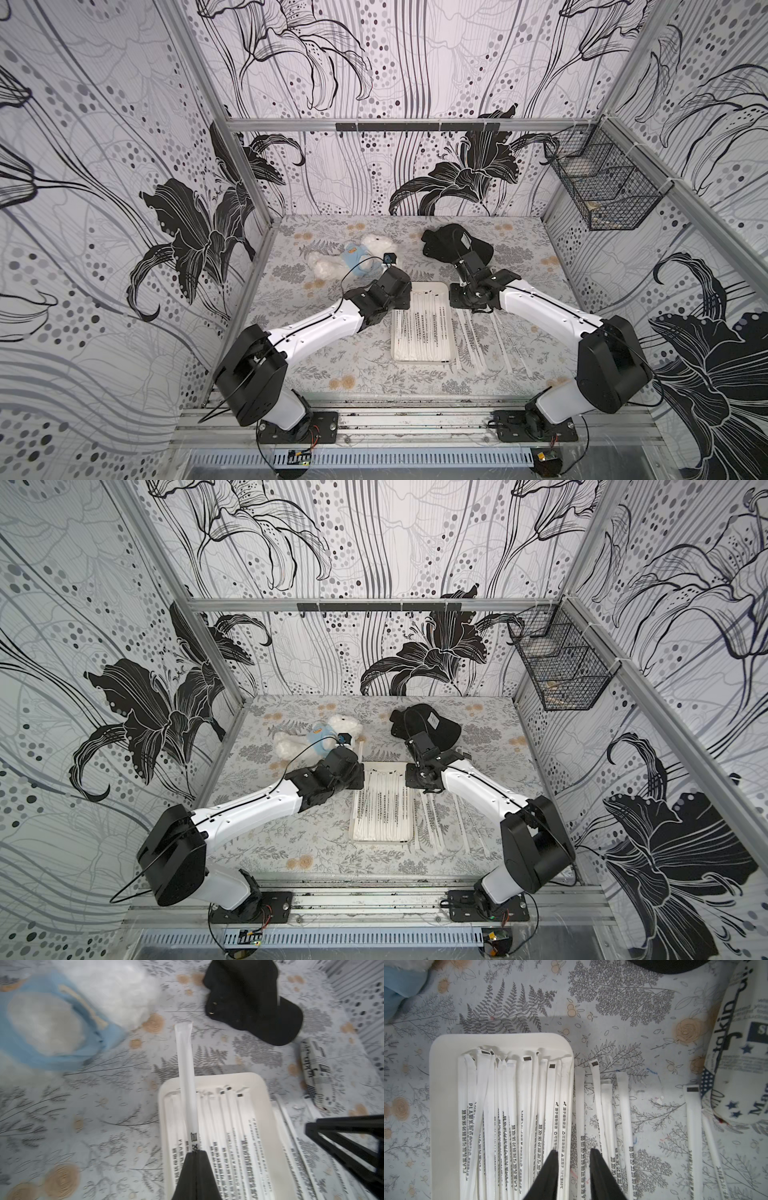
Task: Put the straws into the storage box
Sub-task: Place the straw in the storage box, then pick up the straw from the center of the board, then place the straw in the storage box.
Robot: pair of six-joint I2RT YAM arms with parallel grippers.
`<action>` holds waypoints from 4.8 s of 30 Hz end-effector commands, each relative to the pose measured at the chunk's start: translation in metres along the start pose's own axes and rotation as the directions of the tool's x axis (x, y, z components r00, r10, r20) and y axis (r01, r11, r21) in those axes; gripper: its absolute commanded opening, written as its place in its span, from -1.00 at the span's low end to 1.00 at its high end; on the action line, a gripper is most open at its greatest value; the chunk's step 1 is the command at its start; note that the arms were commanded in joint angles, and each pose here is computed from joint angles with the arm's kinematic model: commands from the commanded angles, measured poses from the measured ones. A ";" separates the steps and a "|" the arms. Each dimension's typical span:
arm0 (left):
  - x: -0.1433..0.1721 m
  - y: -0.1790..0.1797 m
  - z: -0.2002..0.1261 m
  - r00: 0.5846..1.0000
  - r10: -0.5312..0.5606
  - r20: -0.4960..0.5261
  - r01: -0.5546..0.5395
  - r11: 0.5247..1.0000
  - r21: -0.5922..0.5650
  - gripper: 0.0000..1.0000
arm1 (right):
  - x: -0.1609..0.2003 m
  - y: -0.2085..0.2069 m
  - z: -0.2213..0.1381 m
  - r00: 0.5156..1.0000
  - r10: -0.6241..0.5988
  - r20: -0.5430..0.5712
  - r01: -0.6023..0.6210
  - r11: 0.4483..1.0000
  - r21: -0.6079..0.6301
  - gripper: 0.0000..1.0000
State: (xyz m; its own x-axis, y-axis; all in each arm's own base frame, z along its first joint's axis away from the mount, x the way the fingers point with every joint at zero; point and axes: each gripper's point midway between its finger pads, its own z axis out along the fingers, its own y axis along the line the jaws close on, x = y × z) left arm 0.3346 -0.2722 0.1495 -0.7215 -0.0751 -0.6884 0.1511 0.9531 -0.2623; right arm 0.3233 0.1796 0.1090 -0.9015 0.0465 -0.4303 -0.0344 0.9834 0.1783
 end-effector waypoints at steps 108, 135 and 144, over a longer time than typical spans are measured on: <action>-0.007 0.004 -0.057 0.973 -0.160 0.168 0.087 0.924 0.373 0.39 | 0.074 -0.081 0.001 0.976 0.067 -0.206 -0.066 0.998 0.012 -0.78; 0.006 0.020 -0.047 0.962 -0.250 0.110 0.195 0.910 0.366 0.36 | 0.056 0.055 0.057 0.974 0.146 -0.171 -0.192 0.938 -0.289 -0.78; 0.005 0.020 -0.049 0.963 -0.244 0.115 0.187 0.911 0.368 0.36 | 0.057 0.043 0.057 0.981 0.102 -0.168 -0.135 0.970 -0.204 -0.49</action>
State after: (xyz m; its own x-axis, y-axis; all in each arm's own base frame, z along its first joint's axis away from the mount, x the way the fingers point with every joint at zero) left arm 0.2994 -0.2390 0.1692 -0.6692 -0.3276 -0.6670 0.2361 0.7573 -0.6089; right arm 0.2935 0.2403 0.0399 -0.9605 0.1412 -0.2400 0.0140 0.8853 0.4648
